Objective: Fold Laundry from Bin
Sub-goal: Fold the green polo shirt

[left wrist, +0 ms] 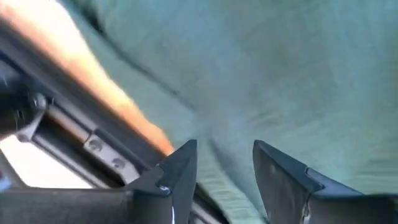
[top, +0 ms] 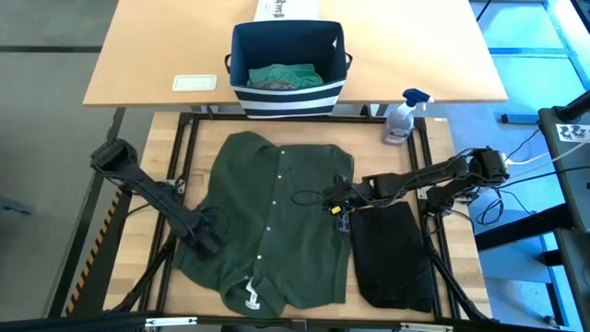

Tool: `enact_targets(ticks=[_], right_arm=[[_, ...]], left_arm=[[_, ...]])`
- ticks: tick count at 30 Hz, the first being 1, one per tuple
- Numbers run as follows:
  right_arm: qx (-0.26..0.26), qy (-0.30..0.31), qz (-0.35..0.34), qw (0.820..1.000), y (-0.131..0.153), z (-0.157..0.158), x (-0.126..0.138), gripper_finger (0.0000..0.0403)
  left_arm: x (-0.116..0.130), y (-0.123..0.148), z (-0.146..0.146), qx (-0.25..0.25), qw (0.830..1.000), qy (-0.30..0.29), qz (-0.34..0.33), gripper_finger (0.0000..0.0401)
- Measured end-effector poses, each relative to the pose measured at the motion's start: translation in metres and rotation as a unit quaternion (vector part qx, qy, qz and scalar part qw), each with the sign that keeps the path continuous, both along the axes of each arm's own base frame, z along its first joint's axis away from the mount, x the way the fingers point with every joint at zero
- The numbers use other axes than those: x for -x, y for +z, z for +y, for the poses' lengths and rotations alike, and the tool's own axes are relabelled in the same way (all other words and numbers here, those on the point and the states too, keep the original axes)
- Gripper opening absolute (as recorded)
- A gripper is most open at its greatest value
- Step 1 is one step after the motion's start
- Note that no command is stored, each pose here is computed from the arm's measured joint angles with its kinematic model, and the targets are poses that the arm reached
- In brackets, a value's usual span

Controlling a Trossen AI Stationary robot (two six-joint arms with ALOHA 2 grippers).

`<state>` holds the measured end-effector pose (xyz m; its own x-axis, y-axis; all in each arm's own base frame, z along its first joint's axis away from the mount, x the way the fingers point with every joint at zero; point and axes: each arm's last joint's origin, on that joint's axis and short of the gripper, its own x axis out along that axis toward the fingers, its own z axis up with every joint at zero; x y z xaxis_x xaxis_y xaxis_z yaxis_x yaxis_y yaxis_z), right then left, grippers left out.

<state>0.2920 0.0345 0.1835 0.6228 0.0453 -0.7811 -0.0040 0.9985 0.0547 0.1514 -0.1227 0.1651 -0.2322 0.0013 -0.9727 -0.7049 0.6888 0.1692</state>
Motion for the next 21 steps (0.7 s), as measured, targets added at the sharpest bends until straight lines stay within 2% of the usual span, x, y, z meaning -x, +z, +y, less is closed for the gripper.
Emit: enact_targets(ticks=[3, 6, 9, 12, 14, 17, 19, 21], right_arm=[[0.0, 0.036, -0.012, 0.999, 0.002, 0.017, 0.0, 0.0059], [0.017, 0.081, -0.023, 0.996, 0.006, 0.038, 0.002, 0.0059], [0.026, 0.114, -0.033, 0.993, 0.01, 0.059, 0.006, 0.0059], [0.033, 0.152, -0.039, 0.987, 0.012, 0.083, 0.014, 0.0059], [0.047, 0.178, -0.042, 0.982, 0.012, 0.098, 0.021, 0.0059], [0.07, 0.216, -0.045, 0.973, 0.01, 0.118, 0.031, 0.0059], [0.084, 0.237, -0.04, 0.967, 0.009, 0.127, 0.039, 0.0059], [0.092, 0.249, -0.036, 0.963, 0.006, 0.134, 0.043, 0.0062]], left_arm=[[-0.01, 0.021, -0.01, -0.037, 0.996, -0.041, -0.074, 0.0151], [-0.029, 0.045, -0.022, -0.069, 0.973, -0.104, -0.196, 0.0151], [-0.049, 0.062, -0.034, -0.087, 0.929, -0.174, -0.316, 0.0151], [-0.069, 0.068, -0.047, -0.092, 0.877, -0.254, -0.397, 0.0151], [-0.08, 0.063, -0.056, -0.097, 0.849, -0.306, -0.42, 0.0151], [-0.096, 0.047, -0.066, -0.108, 0.819, -0.374, -0.422, 0.0151], [-0.105, 0.034, -0.069, -0.111, 0.812, -0.397, -0.412, 0.0151], [-0.112, 0.021, -0.071, -0.107, 0.816, -0.399, -0.404, 0.0151]])
